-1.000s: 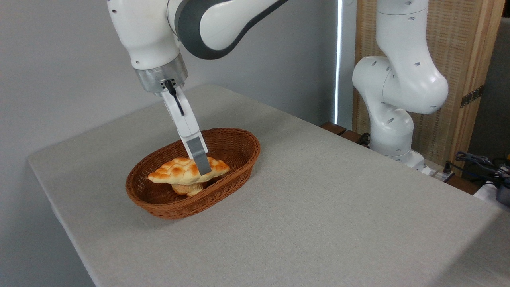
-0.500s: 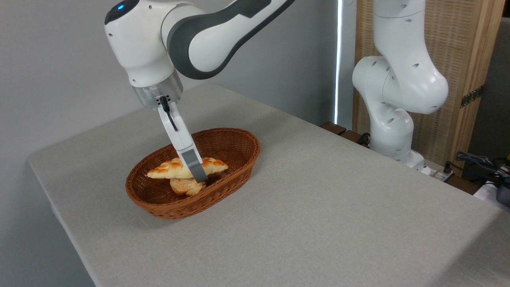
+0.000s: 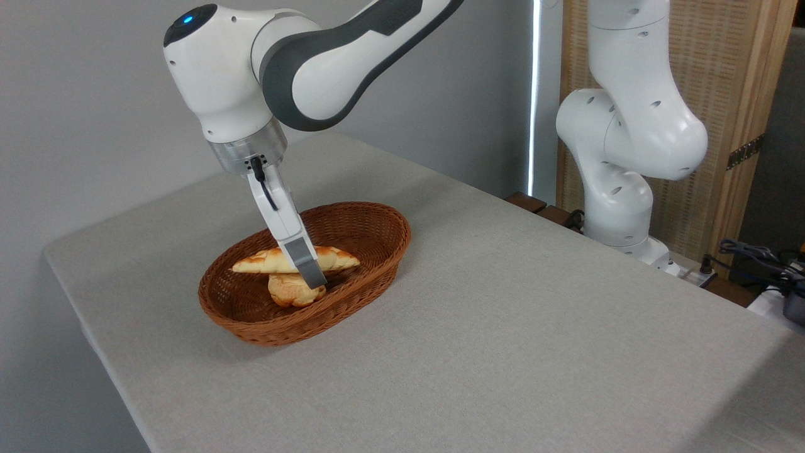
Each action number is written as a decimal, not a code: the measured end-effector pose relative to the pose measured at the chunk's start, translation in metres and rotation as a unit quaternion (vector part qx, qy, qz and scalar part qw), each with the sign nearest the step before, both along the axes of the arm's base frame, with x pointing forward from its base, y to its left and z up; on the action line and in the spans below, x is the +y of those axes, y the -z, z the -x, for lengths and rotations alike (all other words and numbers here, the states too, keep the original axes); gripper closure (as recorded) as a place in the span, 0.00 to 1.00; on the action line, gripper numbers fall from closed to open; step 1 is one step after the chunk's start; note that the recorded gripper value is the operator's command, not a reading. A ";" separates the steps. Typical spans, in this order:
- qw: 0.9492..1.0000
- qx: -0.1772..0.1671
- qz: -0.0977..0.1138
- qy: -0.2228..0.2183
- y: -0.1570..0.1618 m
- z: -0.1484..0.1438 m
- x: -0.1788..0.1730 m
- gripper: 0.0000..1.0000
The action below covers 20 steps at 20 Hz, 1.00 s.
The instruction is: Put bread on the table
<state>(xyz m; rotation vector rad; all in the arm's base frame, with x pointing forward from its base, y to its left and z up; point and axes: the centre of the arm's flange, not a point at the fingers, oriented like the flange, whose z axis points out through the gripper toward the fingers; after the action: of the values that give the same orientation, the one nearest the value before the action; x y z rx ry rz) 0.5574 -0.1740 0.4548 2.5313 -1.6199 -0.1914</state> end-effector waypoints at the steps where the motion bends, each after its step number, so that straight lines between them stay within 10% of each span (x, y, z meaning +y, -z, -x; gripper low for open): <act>1: 1.000 0.000 0.000 0.000 0.000 0.000 0.000 0.68; 20: 0.999 -0.008 0.026 -0.019 -0.015 -0.006 0.006 0.67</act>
<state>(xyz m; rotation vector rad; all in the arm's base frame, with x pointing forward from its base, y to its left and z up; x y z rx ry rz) 0.5637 -0.1681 0.4698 2.5297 -1.5596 -0.1232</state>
